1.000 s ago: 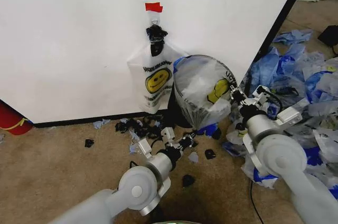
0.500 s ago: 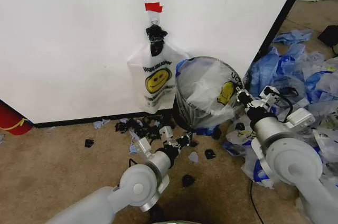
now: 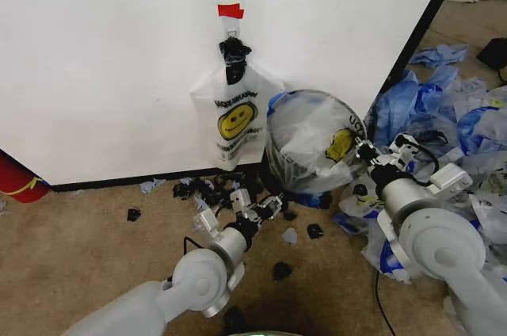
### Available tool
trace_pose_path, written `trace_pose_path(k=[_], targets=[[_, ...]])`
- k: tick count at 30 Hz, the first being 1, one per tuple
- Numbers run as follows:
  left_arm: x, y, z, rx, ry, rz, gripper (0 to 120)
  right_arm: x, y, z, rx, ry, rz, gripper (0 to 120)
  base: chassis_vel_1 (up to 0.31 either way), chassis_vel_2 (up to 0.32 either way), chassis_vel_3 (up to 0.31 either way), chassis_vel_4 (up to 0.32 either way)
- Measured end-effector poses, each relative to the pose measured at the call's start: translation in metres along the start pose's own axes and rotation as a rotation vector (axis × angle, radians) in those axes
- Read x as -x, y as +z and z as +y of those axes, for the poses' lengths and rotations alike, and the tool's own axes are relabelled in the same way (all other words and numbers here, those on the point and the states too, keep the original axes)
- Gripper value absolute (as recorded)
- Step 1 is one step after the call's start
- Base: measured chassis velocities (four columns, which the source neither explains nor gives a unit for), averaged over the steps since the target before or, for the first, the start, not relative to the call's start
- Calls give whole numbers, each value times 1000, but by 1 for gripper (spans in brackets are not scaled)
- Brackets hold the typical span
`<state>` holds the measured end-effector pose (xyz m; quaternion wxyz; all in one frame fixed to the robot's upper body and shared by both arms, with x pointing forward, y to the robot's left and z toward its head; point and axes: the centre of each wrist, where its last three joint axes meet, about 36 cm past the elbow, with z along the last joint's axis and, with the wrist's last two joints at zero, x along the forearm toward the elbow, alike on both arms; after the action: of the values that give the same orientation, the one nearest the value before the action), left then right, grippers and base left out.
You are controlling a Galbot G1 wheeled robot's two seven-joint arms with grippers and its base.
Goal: Pick up the garbage bag from the wall and place it over the trash bin.
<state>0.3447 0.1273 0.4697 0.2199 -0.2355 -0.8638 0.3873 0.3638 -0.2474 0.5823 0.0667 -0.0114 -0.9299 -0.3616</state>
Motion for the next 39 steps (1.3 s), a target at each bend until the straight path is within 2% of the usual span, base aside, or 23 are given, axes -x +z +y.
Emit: trace_pose_path(k=[6, 9, 11, 14, 16, 17, 19, 22, 23, 26, 30, 31, 34, 39], targets=[[-9, 10, 9, 19, -36, 2, 93, 9, 1, -4, 27, 11, -11, 0, 0, 0, 0, 0], [-9, 5, 10, 23, -51, -26, 99, 14, 5, -10, 7, 14, -15, 0, 0, 0, 0, 0], [-9, -12, 9, 37, -61, -80, 100, 23, 19, -23, -78, 18, -49, 0, 0, 0, 0, 0], [-17, -52, 0, 82, -40, -177, 100, 38, 50, -48, -260, -37, -129, 0, 0, 0, 0, 0], [-19, -57, -3, 87, -34, -187, 100, 40, 55, -52, -290, -49, -142, 0, 0, 0, 0, 0], [-27, -73, -13, 99, -4, -208, 100, 45, 72, -64, -402, -100, -178, 0, 0, 0, 0, 0], [-37, -84, -25, 110, 29, -213, 99, 47, 86, -70, -489, -152, -197, 0, 0, 0, 0, 0], [-48, -90, -40, 126, 69, -197, 88, 49, 96, -71, -568, -222, -208, 0, 0, 0, 0, 0], [-48, -90, -40, 126, 69, -197, 88, 49, 96, -71, -568, -222, -208, 0, 0, 0, 0, 0], [-45, -85, -50, 112, 105, -164, 75, 50, 101, -65, -611, -285, -219, 0, 0, 0, 0, 0], [-15, -70, -44, 130, 76, -102, 58, 50, 105, -62, -667, -350, -228, 0, 0, 0, 0, 0], [-15, -70, -44, 130, 76, -102, 58, 50, 105, -62, -667, -350, -228, 0, 0, 0, 0, 0], [11, -62, -42, 150, 64, -65, 45, 50, 106, -64, -712, -381, -233, 0, 0, 0, 0, 0], [37, -59, -38, 191, 25, -62, 28, 49, 105, -64, -718, -390, -237, 0, 0, 0, 0, 0]])
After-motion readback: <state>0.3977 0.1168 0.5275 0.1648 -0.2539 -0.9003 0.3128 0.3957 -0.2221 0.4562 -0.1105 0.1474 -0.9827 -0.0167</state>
